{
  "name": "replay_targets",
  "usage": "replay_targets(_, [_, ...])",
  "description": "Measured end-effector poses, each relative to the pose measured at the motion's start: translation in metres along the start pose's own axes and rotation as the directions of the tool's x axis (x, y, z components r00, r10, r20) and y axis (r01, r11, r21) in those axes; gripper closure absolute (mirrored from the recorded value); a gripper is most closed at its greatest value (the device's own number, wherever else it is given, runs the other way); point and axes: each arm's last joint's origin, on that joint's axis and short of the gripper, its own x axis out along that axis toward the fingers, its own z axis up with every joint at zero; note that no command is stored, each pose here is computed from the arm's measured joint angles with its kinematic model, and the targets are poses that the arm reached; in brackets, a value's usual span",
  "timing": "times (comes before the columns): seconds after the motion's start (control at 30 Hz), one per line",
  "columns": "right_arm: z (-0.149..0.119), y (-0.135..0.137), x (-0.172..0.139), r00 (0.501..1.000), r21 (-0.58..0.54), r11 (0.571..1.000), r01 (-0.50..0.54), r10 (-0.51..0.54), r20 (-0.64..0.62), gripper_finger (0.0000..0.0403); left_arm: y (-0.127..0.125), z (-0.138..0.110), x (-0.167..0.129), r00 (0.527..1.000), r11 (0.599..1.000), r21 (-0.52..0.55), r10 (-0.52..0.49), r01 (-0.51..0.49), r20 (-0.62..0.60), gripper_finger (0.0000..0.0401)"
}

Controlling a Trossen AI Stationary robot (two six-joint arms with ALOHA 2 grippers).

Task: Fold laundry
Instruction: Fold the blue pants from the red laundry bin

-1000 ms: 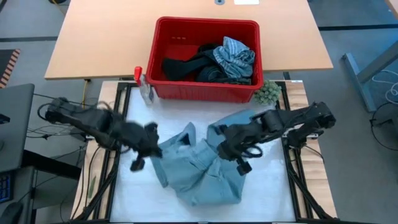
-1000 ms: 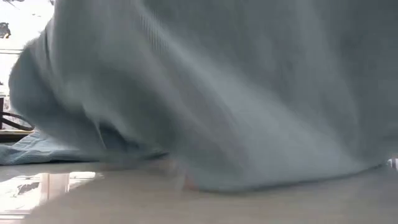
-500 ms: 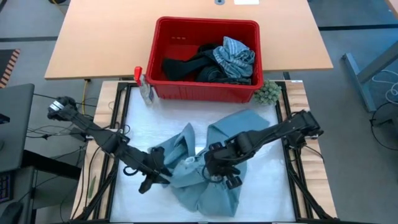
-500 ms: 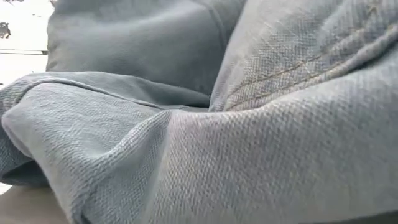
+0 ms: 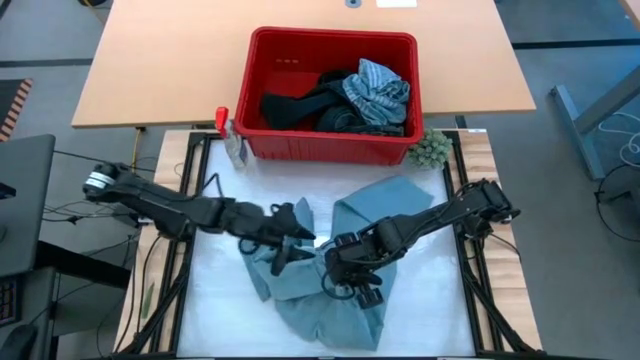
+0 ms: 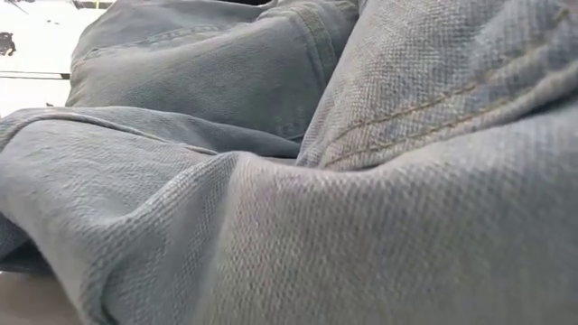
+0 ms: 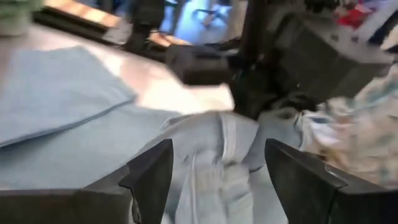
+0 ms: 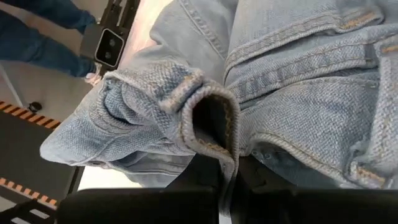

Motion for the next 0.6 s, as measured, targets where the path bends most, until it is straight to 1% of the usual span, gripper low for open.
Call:
replay_targets(0.1, [0.000, -0.001, 0.000, 1.000, 0.011, 1.000, 0.024, -0.024, -0.003, 0.0374, 0.008, -0.007, 0.017, 0.994, 0.995, -0.008, -0.098, 0.098, -0.053, 0.0161])
replay_targets(0.2, [-0.001, -0.001, 0.000, 1.000, 0.024, 0.999, 0.028, -0.027, -0.012, 0.0374, 0.005, -0.007, 0.023, 0.989, 0.988, 0.049, -0.147, 0.148, -0.023, 0.0161])
replay_targets(0.3, [-0.001, -0.001, 0.000, 0.999, 0.031, 0.999, 0.030, -0.029, -0.012, 0.0374, 0.001, -0.011, 0.024, 0.994, 0.989, 0.106, -0.105, 0.107, -0.024, 0.0161])
replay_targets(0.43, [-0.001, -0.001, 0.000, 0.999, 0.031, 0.998, 0.051, -0.051, -0.009, 0.0374, 0.005, -0.014, 0.025, 1.000, 0.993, 0.119, 0.014, -0.012, -0.012, 0.0161])
replay_targets(0.5, [-0.001, -0.001, 0.000, 0.999, 0.030, 0.998, 0.050, -0.050, -0.002, 0.0374, 0.007, -0.014, 0.025, 0.998, 0.991, 0.125, 0.055, -0.055, 0.003, 0.0161])
replay_targets(0.6, [0.000, -0.001, 0.000, 0.999, 0.029, 0.998, 0.050, -0.050, 0.001, 0.0374, 0.006, -0.012, 0.025, 0.997, 0.988, 0.140, 0.065, -0.069, 0.032, 0.0161])
